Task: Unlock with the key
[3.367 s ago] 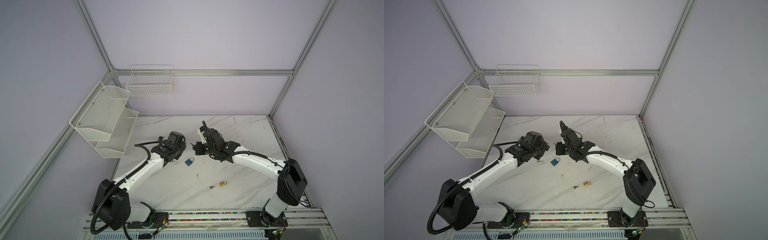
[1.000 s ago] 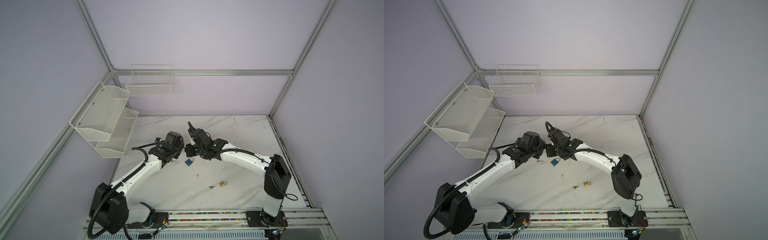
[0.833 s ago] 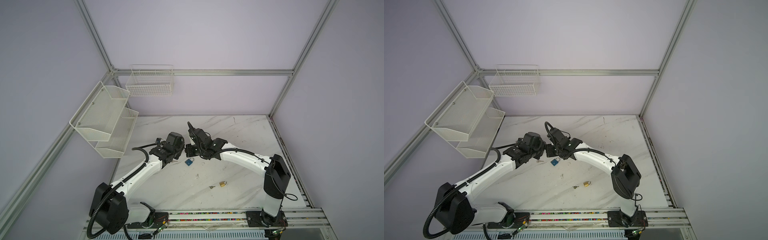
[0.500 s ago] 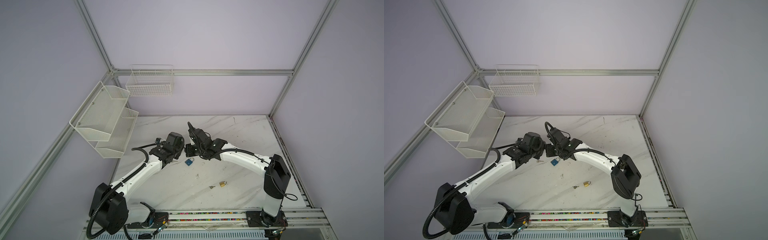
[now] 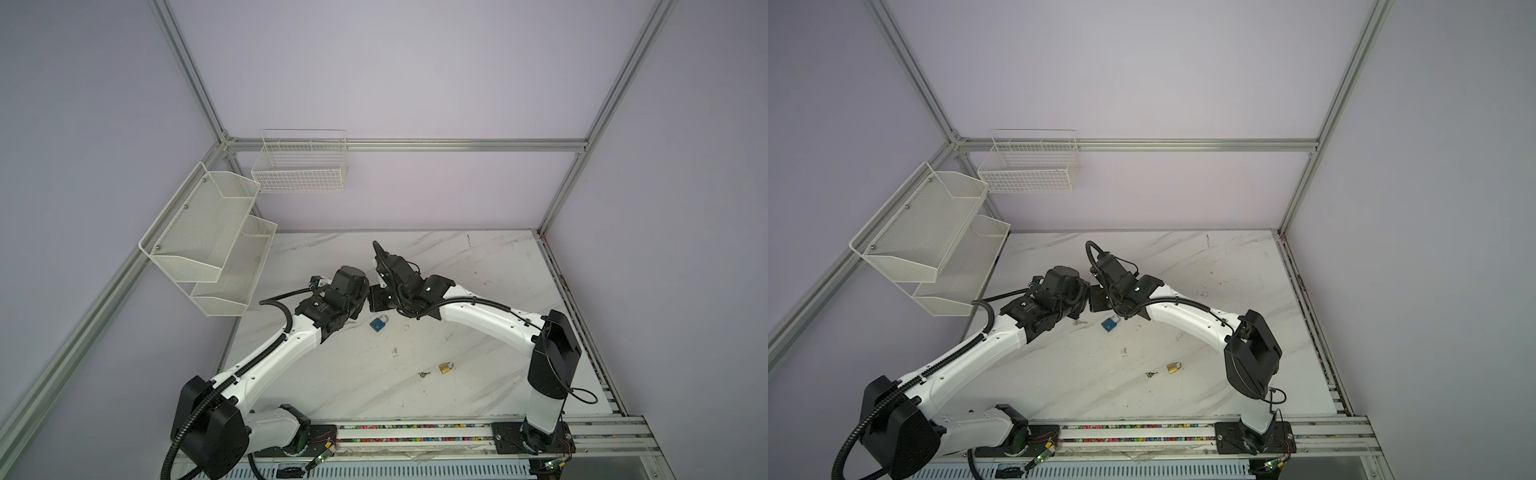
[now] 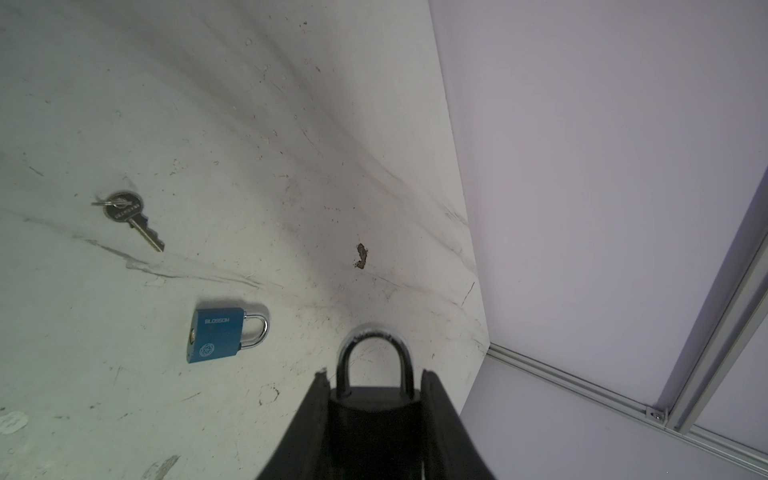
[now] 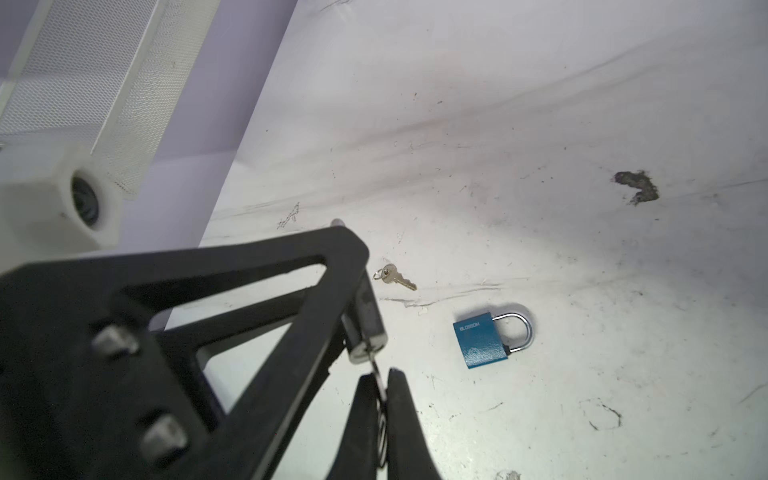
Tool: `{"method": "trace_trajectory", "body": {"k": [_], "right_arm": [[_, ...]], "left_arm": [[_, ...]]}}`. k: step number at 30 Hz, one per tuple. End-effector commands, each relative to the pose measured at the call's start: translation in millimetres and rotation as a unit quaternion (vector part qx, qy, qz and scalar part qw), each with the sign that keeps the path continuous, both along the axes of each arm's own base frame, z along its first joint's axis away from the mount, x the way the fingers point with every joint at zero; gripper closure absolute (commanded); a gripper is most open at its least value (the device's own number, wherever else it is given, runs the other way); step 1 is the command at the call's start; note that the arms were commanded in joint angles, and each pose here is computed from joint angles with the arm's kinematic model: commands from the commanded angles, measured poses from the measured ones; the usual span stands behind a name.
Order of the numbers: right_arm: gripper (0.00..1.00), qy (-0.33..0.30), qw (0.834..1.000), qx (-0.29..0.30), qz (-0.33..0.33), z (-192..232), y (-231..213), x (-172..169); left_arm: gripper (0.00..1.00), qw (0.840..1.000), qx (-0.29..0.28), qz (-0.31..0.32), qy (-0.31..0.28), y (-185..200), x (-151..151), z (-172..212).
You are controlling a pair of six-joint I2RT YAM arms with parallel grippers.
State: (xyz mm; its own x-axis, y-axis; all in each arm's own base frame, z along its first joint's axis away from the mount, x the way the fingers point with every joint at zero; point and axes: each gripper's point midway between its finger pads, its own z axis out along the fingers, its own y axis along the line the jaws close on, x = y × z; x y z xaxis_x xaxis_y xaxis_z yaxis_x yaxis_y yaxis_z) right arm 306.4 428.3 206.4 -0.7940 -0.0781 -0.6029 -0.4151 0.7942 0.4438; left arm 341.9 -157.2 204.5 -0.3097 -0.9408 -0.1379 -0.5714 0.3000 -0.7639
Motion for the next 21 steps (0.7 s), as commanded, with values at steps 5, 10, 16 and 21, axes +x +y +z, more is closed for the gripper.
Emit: {"method": "trace_trajectory", "body": {"k": [5, 10, 16, 21], "right_arm": [[1.0, -0.03, 0.992, 0.12, 0.019, 33, 32, 7], [1.0, 0.017, 0.979, 0.195, 0.048, 52, 37, 4], [1.0, 0.066, 0.938, 0.331, 0.079, 102, 28, 2], [1.0, 0.11, 0.921, 0.362, 0.09, 100, 24, -7]], "left_arm": [[1.0, 0.992, -0.103, -0.075, -0.01, -54, -10, 33], [1.0, 0.99, -0.113, -0.089, -0.018, -57, -14, 35], [1.0, 0.99, -0.1, -0.094, -0.022, -50, -23, 28], [1.0, 0.991, -0.1, -0.082, -0.04, -43, -23, 27]]}}
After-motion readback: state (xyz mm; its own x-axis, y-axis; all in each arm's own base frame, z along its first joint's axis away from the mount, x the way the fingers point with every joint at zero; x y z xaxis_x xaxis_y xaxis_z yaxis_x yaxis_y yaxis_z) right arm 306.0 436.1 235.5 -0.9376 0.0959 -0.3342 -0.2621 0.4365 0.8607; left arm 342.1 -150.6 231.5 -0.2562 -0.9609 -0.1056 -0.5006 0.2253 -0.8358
